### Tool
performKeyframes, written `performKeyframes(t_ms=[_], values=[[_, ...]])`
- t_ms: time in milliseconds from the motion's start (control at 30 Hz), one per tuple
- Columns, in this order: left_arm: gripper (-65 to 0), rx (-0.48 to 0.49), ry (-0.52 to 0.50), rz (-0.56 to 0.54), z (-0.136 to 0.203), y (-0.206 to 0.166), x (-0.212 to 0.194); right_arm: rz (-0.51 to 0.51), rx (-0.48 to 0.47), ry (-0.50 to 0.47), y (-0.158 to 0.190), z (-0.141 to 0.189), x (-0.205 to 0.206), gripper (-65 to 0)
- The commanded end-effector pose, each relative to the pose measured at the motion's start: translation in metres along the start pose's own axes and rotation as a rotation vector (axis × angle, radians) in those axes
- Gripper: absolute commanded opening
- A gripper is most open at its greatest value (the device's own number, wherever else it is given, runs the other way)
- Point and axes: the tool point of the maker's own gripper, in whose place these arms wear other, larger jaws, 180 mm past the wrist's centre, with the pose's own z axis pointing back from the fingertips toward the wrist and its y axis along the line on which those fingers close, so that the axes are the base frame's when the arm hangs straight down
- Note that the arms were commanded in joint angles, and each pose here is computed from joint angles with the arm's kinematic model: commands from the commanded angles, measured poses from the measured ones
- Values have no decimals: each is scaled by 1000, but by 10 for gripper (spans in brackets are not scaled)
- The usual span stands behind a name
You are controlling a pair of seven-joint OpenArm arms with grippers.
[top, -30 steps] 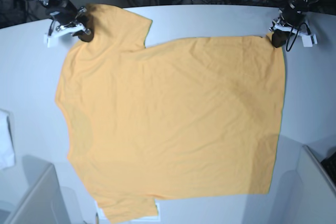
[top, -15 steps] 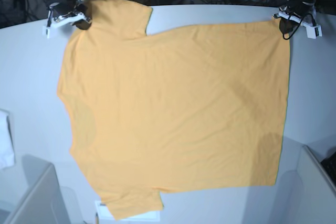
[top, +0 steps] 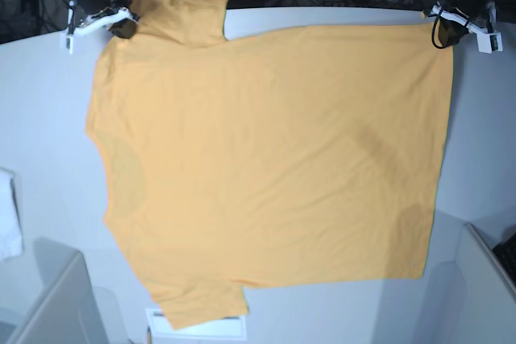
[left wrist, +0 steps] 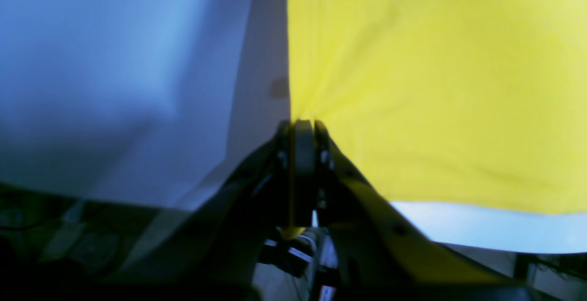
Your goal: Fold the T-shirt properly
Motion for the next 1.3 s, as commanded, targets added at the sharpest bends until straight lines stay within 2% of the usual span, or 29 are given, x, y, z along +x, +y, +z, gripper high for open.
performKeyframes(t_ms=[0, 367, 467, 567, 733, 967, 1200, 1267], values=[[-650, -8, -37, -20, 4, -1, 12, 17, 23, -36, 7, 2, 12, -650], [-650, 10, -138, 10, -3, -9, 51, 64, 99, -65, 39, -8, 47, -650], [-650, -1, -91, -1, -9, -13, 54, 75, 115, -61, 46, -11, 57, -650], [-650, -10, -80, 4, -14, -17, 61, 84, 136, -87, 54, -13, 68, -650], [-650, -24, -128, 10, -19, -22, 79, 98, 165, -129, 67, -15, 87, -650], [-650, -14, -181, 70, -25, -23, 100, 111, 201, -190, 83, -17, 114, -650], [-650, 1, -227, 140, -29, -22, 118, 137, 245, -169, 104, -24, 138, -650], [-650, 1, -241, 149, -30, -23, 124, 93, 241, -152, 102, -33, 140, -650]])
